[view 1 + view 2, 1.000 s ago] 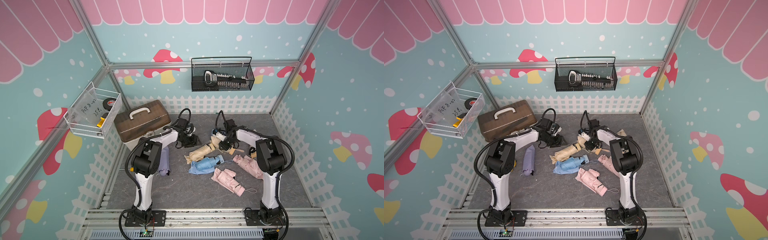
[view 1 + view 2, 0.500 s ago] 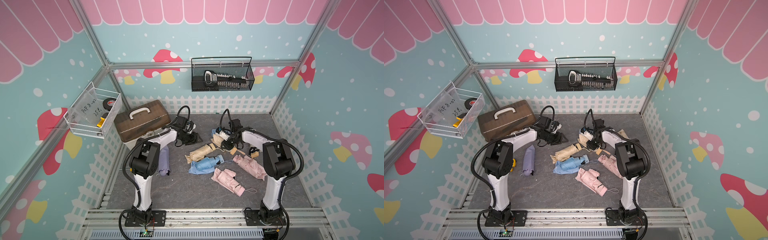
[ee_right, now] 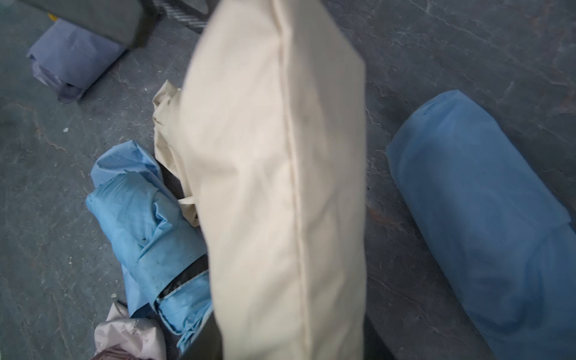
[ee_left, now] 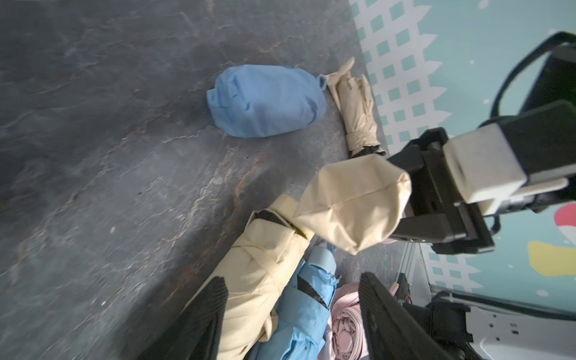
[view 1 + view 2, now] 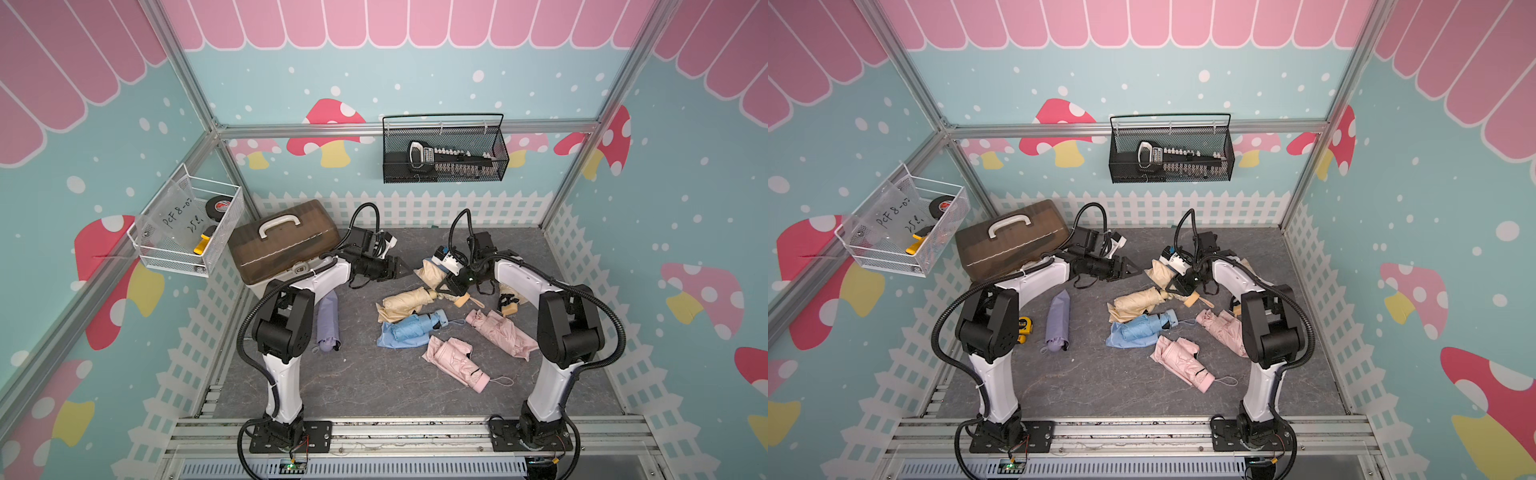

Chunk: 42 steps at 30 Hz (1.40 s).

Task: Take umbrellas out of sleeves
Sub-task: Pick up the umbrella from the center of the board.

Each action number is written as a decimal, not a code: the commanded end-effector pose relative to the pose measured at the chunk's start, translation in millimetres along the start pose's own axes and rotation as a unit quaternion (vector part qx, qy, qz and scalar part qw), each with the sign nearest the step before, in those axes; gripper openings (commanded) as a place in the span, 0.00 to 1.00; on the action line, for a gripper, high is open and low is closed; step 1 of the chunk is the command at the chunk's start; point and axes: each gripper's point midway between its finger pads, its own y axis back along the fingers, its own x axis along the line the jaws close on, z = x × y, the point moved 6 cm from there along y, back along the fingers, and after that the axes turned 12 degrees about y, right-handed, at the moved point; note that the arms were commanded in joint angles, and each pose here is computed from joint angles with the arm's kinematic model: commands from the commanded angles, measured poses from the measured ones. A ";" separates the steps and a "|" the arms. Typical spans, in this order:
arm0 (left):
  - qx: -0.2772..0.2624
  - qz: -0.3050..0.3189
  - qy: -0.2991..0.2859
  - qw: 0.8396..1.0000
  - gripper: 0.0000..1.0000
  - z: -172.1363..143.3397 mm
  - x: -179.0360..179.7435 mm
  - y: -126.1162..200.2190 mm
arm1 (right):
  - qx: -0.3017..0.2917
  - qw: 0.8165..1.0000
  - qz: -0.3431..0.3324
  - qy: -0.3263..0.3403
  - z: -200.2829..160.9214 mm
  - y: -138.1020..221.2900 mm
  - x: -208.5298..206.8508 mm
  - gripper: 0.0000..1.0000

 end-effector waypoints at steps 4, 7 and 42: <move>0.005 -0.089 -0.084 0.992 0.71 1.2 -14.8 -4.7 | -0.053 0.996 0.064 0.040 11.5 -7.3 6.9 0.30; 0.012 -0.103 -0.108 0.989 0.75 1.9 -13.4 -8.8 | -0.050 0.994 0.083 0.050 8.5 -12.1 7.4 0.30; 0.106 -0.143 -0.145 0.973 0.12 -11.0 -17.8 -57.6 | -0.051 0.990 0.110 0.068 13.9 -25.8 4.1 0.46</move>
